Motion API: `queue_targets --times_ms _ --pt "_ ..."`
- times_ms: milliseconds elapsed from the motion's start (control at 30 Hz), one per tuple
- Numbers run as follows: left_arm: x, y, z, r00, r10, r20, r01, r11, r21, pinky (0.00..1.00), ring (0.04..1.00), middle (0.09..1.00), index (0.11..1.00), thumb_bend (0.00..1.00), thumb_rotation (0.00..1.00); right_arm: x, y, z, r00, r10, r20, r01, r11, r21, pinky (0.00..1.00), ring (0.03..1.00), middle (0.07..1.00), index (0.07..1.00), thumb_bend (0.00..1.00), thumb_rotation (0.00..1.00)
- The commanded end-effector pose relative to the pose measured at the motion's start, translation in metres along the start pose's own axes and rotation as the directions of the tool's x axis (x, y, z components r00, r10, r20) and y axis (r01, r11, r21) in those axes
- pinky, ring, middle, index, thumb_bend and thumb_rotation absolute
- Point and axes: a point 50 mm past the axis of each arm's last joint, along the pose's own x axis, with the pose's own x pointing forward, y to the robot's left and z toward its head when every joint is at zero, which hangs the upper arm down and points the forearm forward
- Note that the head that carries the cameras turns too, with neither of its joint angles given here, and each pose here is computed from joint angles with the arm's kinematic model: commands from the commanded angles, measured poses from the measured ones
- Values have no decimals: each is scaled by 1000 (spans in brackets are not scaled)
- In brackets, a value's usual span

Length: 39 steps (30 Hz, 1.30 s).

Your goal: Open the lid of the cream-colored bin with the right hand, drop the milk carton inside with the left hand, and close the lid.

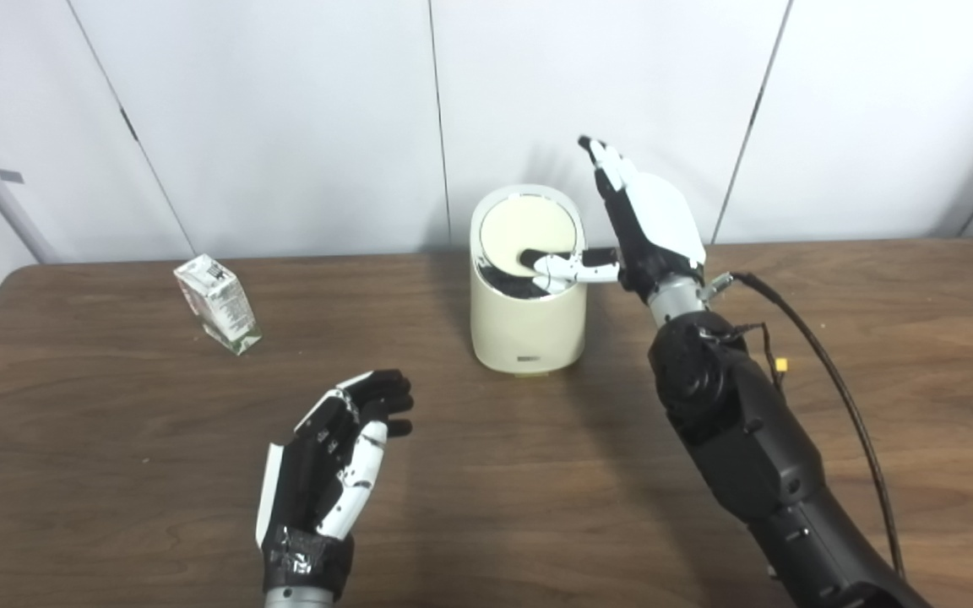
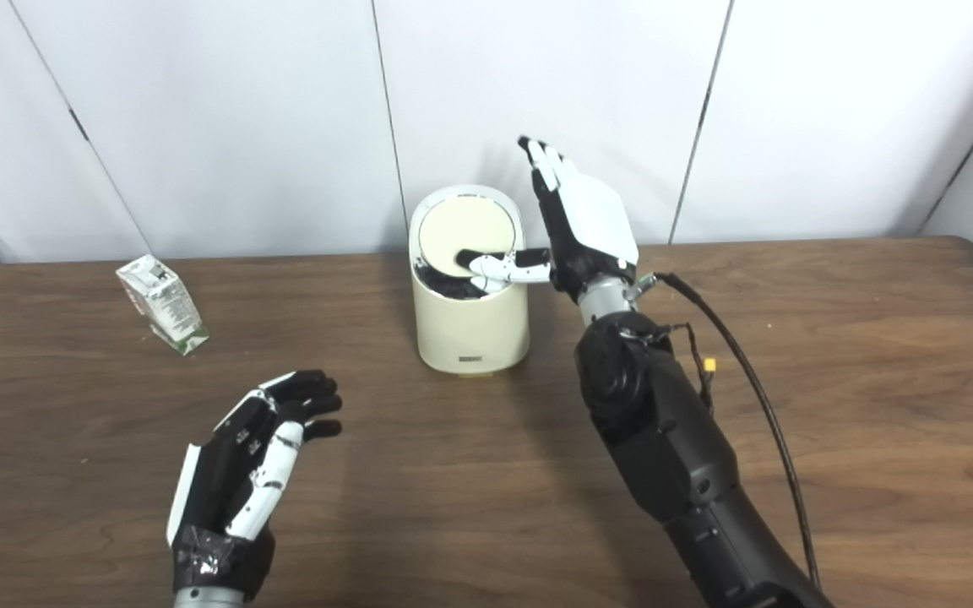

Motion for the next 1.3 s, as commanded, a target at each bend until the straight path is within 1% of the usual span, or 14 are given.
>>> queue_targets --times_ms 0,300,400,467,567,700,733,800,867,933,967,1100,1200,1267 --pt "-9 3 2 1000 17 26 -17 1000 11 651 706 707 689 259 388 6 -14 15 998 -36 56 33 998 47 962 998 1000 990 864 707" --pt "-9 4 1 1000 21 24 -21 1000 3 650 705 704 687 257 368 -8 -29 24 996 -49 78 40 993 110 944 1000 1000 1000 916 889" --pt "-9 4 1 999 20 25 -20 1000 3 649 706 705 687 258 365 -20 -45 33 987 -107 121 90 986 137 895 991 1000 1000 932 932" --pt "-9 4 1 999 19 26 -19 1000 5 648 706 706 688 258 366 -29 -54 39 973 -161 164 139 981 139 955 999 1000 1000 918 918" --pt "-9 4 1 1000 19 24 -19 1000 3 648 706 706 688 258 366 -44 -67 47 941 -264 213 238 961 138 992 1000 1000 1000 918 910" --pt "-9 4 1 1000 20 21 -20 1000 4 654 708 707 689 247 362 -78 -86 52 889 -385 248 333 915 226 965 1000 1000 1000 867 864" --pt "-9 4 0 1000 21 23 -21 1000 4 650 706 705 688 250 362 -90 -89 49 878 -407 252 352 906 236 971 1000 1000 1000 821 842" --pt "-8 4 0 999 19 25 -19 1000 6 647 704 704 686 258 368 -111 -90 40 867 -438 239 385 892 238 983 1000 1000 1000 654 779" --pt "-8 5 -1 999 18 26 -19 1000 12 647 705 706 688 257 386 -133 -87 28 870 -451 201 405 884 232 966 995 997 996 503 757" --pt "-8 6 -2 999 21 26 -22 1000 16 643 702 705 686 254 389 -153 -83 15 869 -465 166 421 874 243 835 922 933 928 345 654" --pt "-7 6 -2 999 22 26 -23 1000 17 644 703 704 685 252 387 -160 -82 10 868 -472 154 428 868 251 725 835 848 839 283 534" --pt "-7 8 -2 999 39 31 -40 999 29 643 701 701 682 247 359 -206 -70 -17 889 -447 98 398 861 316 516 659 711 698 210 395" --pt "-6 11 -3 998 46 35 -47 998 36 649 704 702 681 249 355 -230 -59 -33 909 -414 56 358 840 408 507 637 683 672 266 346" --pt "-5 12 -4 998 46 46 -48 998 38 644 699 703 681 241 346 -244 -54 -38 924 -380 24 332 834 442 533 650 692 684 271 360"
